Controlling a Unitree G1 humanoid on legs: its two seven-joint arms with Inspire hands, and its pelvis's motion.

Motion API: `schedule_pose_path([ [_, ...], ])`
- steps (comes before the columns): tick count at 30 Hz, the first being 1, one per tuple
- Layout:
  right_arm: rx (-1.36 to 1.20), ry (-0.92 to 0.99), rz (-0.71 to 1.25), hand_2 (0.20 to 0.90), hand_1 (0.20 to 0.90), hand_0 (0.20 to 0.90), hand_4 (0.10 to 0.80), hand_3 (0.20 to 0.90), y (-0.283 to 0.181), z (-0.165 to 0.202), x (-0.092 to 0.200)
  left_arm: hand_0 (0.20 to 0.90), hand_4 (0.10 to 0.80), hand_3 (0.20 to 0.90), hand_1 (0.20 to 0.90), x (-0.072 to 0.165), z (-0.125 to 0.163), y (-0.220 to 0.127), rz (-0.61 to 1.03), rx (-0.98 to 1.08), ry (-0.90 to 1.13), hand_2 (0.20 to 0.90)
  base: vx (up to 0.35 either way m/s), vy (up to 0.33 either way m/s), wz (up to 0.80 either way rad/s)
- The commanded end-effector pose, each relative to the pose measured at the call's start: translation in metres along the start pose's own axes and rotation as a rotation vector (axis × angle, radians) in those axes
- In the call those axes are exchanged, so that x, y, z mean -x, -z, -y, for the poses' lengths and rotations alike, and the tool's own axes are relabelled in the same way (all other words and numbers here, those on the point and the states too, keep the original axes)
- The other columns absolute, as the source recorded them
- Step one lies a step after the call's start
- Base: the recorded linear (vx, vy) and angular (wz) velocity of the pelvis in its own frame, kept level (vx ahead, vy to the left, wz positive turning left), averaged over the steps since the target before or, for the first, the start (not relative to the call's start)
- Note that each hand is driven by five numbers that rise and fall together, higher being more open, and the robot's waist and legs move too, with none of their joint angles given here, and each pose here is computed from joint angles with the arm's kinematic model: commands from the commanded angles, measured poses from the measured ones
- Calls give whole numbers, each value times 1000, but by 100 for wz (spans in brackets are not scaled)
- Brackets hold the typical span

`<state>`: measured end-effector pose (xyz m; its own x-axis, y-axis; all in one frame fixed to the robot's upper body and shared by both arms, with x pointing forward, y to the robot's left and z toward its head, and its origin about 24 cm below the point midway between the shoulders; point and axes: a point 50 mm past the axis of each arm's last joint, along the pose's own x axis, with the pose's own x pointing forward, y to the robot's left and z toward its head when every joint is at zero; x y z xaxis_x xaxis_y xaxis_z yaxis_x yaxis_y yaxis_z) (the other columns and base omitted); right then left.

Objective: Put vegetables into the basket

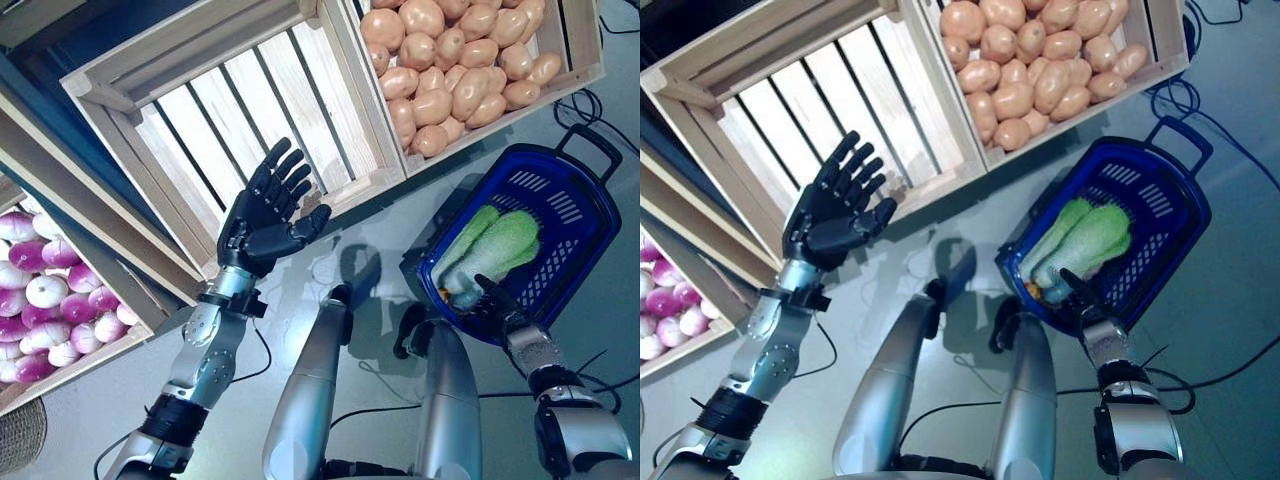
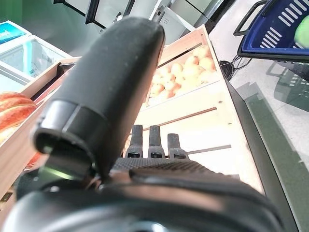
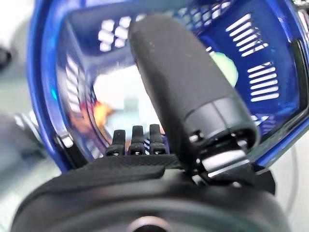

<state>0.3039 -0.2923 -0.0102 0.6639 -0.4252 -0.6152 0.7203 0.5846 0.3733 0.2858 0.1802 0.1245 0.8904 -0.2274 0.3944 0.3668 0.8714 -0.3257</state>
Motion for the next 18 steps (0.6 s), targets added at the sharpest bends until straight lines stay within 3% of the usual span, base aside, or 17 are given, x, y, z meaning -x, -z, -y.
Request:
schedule_pose_path([
  [1, 115, 128, 202, 900, 900, 900, 800, 900, -49, 16, 3, 900, 800, 900, 900, -9, 29, -43, 242, 28, 161, 900, -90, 6, -2],
  [9, 176, 213, 267, 900, 900, 900, 800, 900, -52, 16, 5, 900, 800, 900, 900, -8, 27, -45, 250, 14, 168, 900, -9, 14, -2],
  [18, 151, 169, 390, 900, 900, 900, 800, 900, -35, 2, 14, 900, 800, 900, 900, -9, 21, -37, 191, 32, 111, 900, 43, 30, -9],
])
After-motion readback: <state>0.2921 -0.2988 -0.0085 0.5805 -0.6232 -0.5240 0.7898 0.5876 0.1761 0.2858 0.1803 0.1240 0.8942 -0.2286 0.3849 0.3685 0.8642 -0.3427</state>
